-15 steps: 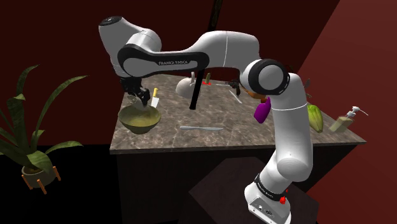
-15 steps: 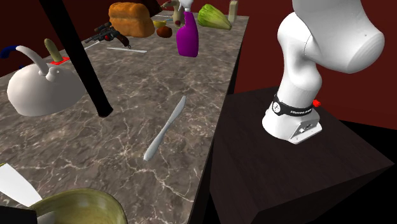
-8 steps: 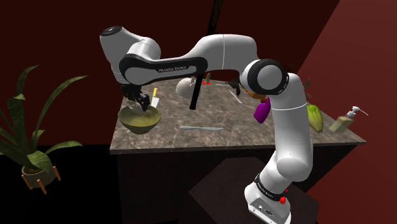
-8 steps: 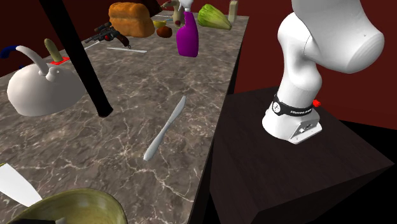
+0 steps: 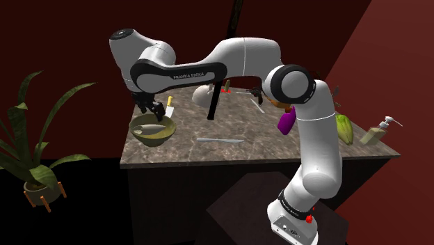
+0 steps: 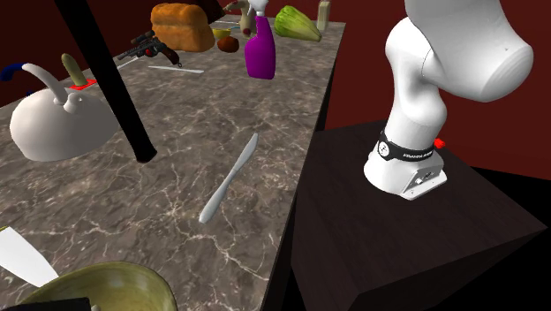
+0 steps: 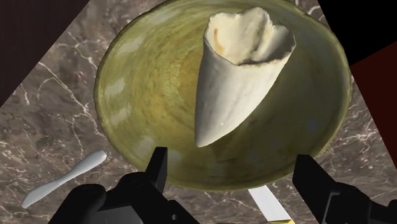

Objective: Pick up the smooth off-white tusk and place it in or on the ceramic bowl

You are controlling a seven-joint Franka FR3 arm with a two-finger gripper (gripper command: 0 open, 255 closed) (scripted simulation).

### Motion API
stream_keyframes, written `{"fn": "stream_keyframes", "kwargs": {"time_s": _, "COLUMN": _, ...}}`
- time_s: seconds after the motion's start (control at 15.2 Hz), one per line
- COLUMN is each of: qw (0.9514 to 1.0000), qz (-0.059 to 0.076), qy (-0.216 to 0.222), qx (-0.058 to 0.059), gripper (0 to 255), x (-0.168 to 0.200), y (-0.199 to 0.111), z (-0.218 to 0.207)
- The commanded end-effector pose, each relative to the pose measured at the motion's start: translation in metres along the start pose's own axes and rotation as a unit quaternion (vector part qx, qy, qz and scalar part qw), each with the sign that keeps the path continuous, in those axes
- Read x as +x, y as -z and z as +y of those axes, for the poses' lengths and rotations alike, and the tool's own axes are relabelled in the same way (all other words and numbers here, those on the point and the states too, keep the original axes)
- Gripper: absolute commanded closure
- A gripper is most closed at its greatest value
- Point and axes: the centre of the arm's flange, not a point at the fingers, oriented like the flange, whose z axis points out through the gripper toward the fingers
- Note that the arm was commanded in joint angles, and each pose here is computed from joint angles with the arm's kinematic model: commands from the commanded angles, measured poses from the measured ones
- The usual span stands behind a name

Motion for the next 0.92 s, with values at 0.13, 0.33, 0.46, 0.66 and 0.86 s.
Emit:
{"fn": "stream_keyframes", "kwargs": {"time_s": 0.13, "qw": 1.0, "qz": 0.0, "qy": 0.0, "qx": 0.0, "gripper": 0, "x": 0.0, "y": 0.0, "z": 0.0}}
{"fn": "stream_keyframes", "kwargs": {"time_s": 0.33, "qw": 1.0, "qz": 0.0, "qy": 0.0, "qx": 0.0, "gripper": 0, "x": 0.0, "y": 0.04, "z": 0.0}}
{"fn": "stream_keyframes", "kwargs": {"time_s": 0.46, "qw": 1.0, "qz": 0.0, "qy": 0.0, "qx": 0.0, "gripper": 0, "x": 0.0, "y": 0.05, "z": 0.0}}
{"fn": "stream_keyframes", "kwargs": {"time_s": 0.66, "qw": 1.0, "qz": 0.0, "qy": 0.0, "qx": 0.0, "gripper": 0, "x": 0.0, "y": 0.05, "z": 0.0}}
{"fn": "stream_keyframes", "kwargs": {"time_s": 0.86, "qw": 1.0, "qz": 0.0, "qy": 0.0, "qx": 0.0, "gripper": 0, "x": 0.0, "y": 0.05, "z": 0.0}}
